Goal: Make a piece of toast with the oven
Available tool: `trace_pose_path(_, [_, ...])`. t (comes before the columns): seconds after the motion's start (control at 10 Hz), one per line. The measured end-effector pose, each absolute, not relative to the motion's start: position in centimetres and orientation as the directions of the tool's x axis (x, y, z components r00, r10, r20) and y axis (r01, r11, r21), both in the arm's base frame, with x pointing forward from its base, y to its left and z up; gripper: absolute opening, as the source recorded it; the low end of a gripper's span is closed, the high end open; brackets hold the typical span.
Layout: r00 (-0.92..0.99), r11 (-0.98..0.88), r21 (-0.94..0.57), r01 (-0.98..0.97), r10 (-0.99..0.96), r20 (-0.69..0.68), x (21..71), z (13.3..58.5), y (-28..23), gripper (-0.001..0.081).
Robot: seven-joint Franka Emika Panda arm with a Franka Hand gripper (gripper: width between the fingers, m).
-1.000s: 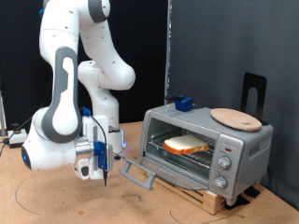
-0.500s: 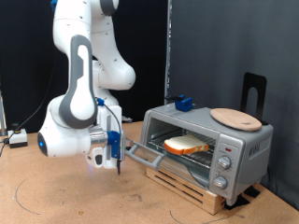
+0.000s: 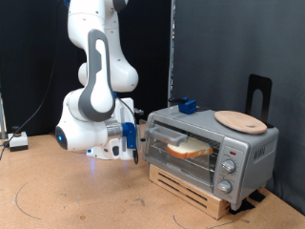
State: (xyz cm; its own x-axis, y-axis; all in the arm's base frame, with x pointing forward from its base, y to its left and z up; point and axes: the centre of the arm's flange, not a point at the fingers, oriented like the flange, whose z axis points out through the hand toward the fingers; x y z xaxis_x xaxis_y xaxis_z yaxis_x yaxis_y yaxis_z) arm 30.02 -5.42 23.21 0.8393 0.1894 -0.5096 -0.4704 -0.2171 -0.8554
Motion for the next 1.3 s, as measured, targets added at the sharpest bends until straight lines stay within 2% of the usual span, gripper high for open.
trace_pose_path(0.4, [0.84, -0.246, -0.838, -0.486, 0.133, -0.526, 29.6, 25.1, -5.7, 0.0809])
trace_pose_path(1.0, [0.801, -0.301, -0.753, -0.586, -0.075, -0.594, 31.8, 24.5, -13.4, 0.0809])
trace_pose_path(1.3, [0.828, -0.251, -0.797, -0.549, -0.035, -0.559, 33.2, 25.0, -12.2, 0.0809])
